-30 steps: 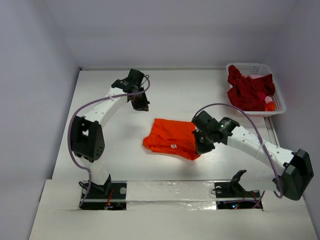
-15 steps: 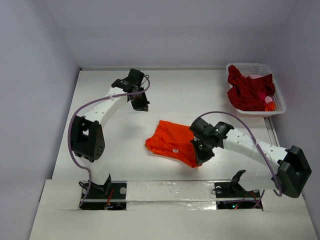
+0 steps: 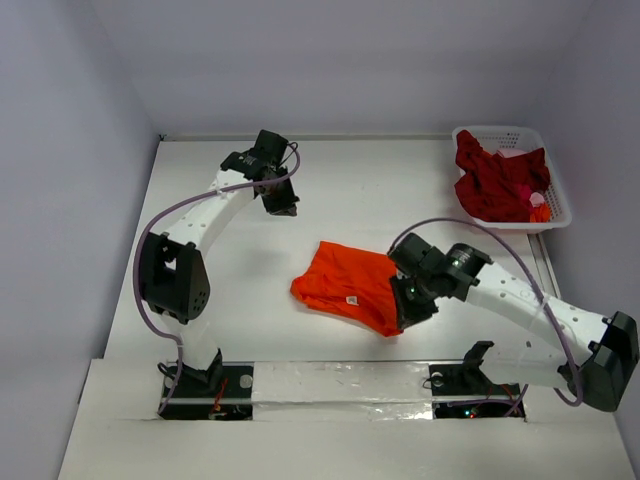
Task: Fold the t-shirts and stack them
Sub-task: Smooth out wrinkles on the folded tshirt
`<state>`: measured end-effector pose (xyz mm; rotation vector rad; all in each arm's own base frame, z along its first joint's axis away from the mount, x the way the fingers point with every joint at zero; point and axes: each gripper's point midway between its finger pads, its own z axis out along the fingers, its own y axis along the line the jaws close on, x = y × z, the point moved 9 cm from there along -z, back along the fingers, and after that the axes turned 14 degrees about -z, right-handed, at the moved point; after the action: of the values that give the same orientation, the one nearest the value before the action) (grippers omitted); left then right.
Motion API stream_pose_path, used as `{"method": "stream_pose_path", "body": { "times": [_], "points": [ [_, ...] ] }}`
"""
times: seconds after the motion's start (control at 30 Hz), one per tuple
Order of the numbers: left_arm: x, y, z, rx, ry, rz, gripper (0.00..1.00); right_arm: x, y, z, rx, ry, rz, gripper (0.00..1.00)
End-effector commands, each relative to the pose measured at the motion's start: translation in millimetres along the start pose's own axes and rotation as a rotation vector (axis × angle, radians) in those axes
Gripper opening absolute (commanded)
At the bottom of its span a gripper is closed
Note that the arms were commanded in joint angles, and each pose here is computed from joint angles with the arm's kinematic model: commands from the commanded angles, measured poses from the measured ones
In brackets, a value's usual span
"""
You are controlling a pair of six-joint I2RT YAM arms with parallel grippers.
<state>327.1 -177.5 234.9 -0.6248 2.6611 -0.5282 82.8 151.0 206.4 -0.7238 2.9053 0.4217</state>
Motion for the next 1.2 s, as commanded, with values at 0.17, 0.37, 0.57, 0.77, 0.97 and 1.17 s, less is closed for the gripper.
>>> {"method": "stream_pose_path", "body": {
  "times": [0.17, 0.37, 0.57, 0.77, 0.97, 1.17],
  "points": [
    [-1.3, -3.1, -7.3, 0.044, 0.004, -0.003, 0.0, -87.0, 19.5, 5.9, 0.126, -0.225, 0.04, 0.0],
    [8.7, -0.4, -5.0, 0.115, 0.038, -0.014, 0.0, -135.4, 25.7, 61.5, 0.149, -0.197, 0.042, 0.0],
    [23.8, -4.9, -1.6, 0.154, 0.062, -0.004, 0.0, -158.4, 3.2, 91.8, 0.13, -0.196, 0.111, 0.0],
    [31.2, -4.4, -10.5, 0.149, 0.049, 0.018, 0.0, -170.8, -24.5, 89.4, 0.125, -0.205, 0.17, 0.0],
    [29.2, -3.5, -11.9, 0.13, 0.032, 0.024, 0.0, -169.7, -16.6, 60.1, 0.089, -0.231, 0.151, 0.0],
    [28.0, -12.6, -8.0, 0.146, 0.047, 0.032, 0.0, -167.9, -16.7, 41.5, 0.117, -0.28, 0.15, 0.0]
  ]
}}
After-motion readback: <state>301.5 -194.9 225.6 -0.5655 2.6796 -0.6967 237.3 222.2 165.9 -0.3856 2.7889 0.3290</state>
